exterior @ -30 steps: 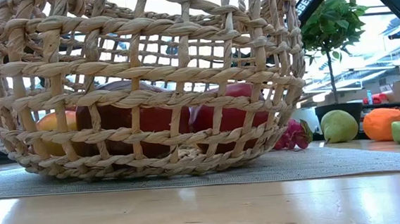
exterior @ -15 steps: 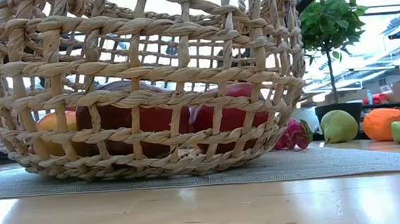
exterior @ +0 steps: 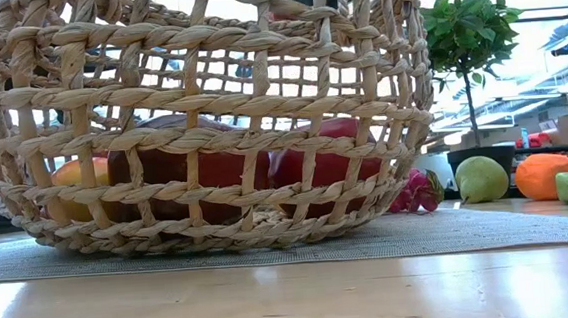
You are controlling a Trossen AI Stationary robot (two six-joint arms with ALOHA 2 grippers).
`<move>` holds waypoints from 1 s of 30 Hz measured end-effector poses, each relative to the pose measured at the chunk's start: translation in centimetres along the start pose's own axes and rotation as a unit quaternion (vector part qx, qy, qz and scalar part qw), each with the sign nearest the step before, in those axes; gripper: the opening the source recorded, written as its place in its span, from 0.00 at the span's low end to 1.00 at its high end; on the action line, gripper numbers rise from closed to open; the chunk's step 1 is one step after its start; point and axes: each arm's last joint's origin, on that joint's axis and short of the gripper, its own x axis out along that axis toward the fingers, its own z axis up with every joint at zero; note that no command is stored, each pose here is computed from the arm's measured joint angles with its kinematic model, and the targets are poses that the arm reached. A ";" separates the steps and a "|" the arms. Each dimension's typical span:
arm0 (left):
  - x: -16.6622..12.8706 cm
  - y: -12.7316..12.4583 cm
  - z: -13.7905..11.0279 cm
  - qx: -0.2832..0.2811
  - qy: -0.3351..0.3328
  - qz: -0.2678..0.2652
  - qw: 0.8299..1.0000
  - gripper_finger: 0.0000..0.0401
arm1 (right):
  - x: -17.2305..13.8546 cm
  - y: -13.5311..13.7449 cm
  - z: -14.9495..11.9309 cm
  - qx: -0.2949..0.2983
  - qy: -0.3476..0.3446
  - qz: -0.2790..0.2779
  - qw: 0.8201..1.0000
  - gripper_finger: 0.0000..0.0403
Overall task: Build produce basket
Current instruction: Put the red apple into the brown basket
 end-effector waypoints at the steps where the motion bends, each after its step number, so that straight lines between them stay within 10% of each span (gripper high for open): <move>1: 0.0 0.0 0.0 0.000 0.000 0.000 1.000 0.48 | -0.4 0.5 0.4 0.001 -0.014 0.008 1.000 0.87; 13: 0.0 0.0 0.0 0.000 0.000 0.000 1.000 0.48 | -1.8 6.2 1.4 -0.002 -0.068 0.091 0.994 0.87; 30: 0.0 0.0 0.0 0.000 0.001 0.000 1.000 0.49 | -3.2 13.2 0.4 -0.128 -0.083 0.072 0.986 0.87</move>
